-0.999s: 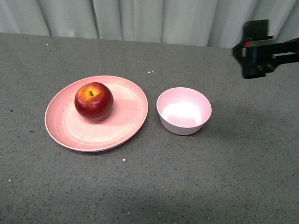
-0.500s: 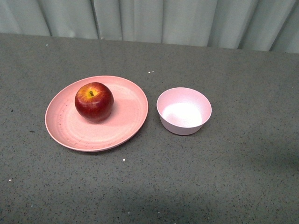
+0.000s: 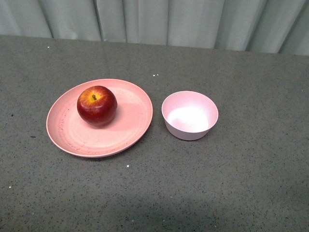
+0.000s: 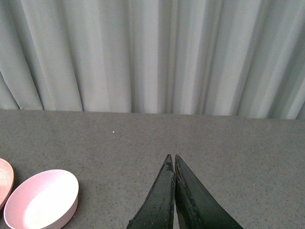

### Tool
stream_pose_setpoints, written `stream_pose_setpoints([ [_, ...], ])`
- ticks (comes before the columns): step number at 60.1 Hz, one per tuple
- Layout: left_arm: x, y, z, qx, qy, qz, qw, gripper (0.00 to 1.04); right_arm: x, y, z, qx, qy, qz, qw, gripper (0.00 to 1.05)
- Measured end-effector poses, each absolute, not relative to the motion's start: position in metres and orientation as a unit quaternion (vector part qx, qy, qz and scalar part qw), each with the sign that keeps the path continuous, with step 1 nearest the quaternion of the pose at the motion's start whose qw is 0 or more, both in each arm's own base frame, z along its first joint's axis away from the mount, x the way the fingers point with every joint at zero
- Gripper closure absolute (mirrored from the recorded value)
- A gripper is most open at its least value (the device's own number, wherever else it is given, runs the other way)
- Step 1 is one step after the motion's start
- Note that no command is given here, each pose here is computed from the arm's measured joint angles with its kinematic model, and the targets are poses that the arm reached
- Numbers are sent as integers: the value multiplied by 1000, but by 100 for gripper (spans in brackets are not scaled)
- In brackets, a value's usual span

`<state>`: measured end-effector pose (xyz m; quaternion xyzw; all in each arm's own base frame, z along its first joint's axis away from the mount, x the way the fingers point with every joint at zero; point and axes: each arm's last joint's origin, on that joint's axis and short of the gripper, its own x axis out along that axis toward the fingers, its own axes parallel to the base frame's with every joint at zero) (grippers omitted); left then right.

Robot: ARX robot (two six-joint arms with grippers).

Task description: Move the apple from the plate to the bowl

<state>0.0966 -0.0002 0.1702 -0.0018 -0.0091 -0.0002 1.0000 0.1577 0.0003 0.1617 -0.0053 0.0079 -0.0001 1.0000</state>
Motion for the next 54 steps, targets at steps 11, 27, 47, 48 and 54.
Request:
stream_pose_setpoints([
  [11,97,0,170,-2,-9,0,1000,7,144,0,163,-5,7,0,1000,104],
  [27,97,0,170,-2,-9,0,1000,7,131,0,166,-5,1,0,1000,104],
  [47,97,0,170,-2,-9,0,1000,7,120,0,168,-5,-3,0,1000,104],
  [48,97,0,170,-2,-9,0,1000,7,120,0,168,-5,-3,0,1000,104],
  [54,97,0,170,-2,-9,0,1000,7,117,0,168,-5,-4,0,1000,104],
])
